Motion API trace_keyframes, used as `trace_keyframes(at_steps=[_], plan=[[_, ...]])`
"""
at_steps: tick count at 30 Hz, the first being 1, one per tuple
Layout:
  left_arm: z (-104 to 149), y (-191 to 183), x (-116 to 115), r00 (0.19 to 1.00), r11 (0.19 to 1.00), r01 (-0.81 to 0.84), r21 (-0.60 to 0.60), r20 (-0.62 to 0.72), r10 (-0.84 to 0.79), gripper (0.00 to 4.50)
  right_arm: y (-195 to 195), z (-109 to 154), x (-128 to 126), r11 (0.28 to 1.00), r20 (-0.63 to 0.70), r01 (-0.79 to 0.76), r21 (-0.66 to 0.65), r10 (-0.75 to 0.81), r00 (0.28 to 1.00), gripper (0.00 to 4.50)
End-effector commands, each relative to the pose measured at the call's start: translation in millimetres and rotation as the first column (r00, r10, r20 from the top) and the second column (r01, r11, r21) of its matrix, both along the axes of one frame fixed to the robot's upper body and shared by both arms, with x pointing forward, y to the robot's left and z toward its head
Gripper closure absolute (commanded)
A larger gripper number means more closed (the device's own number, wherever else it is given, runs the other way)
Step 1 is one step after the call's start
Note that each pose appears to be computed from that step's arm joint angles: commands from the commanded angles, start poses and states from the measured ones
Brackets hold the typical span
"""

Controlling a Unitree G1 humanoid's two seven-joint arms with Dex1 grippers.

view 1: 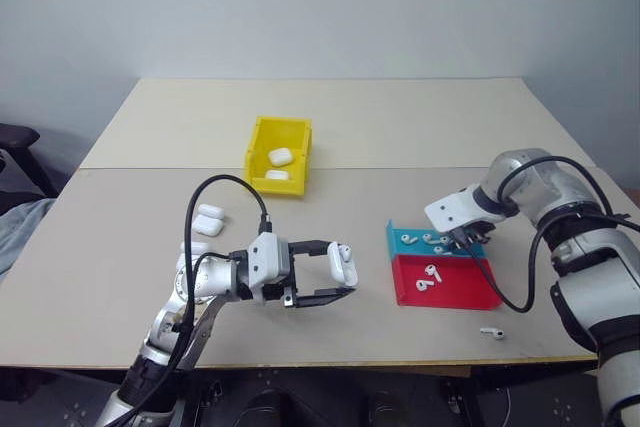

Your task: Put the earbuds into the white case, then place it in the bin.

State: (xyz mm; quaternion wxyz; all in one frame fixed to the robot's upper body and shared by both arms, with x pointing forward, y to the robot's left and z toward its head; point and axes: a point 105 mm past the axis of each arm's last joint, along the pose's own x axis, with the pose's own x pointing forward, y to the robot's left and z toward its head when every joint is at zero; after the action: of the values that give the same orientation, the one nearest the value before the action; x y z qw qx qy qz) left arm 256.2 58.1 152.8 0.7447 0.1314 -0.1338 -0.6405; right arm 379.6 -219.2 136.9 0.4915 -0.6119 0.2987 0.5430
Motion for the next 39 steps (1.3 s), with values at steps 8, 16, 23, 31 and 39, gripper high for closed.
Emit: trace_keyframes(at_steps=[8, 16, 23, 31, 39], plan=[[9, -3, -2, 0.999, 1.000, 0.009, -0.016, 0.053, -0.008, 1.72, 0, 8, 1, 0.999, 0.038, -0.017, 0.028, 0.016, 0.999, 2.64], [9, -3, -2, 0.999, 1.000, 0.009, -0.016, 0.052, -0.008, 1.72, 1, 8, 0, 0.999, 0.036, -0.014, 0.035, 0.013, 0.999, 3.61], [9, -4, -1, 0.998, 1.000, 0.004, -0.018, 0.056, -0.003, 1.72, -1, 7, 0, 1.000, 0.041, -0.016, 0.027, 0.015, 0.999, 3.61], [17, -6, 0, 0.998, 0.998, 0.007, -0.058, 0.065, -0.003, 1.72, 1, 48, 5, 0.985, 0.154, 0.025, 0.171, -0.051, 0.987, 3.61], [46, -11, 1, 0.997, 0.983, 0.054, -0.176, 0.064, -0.043, 1.72, 36, 171, -60, 0.570, 0.140, 0.018, 0.821, -0.233, 0.962, 3.61]])
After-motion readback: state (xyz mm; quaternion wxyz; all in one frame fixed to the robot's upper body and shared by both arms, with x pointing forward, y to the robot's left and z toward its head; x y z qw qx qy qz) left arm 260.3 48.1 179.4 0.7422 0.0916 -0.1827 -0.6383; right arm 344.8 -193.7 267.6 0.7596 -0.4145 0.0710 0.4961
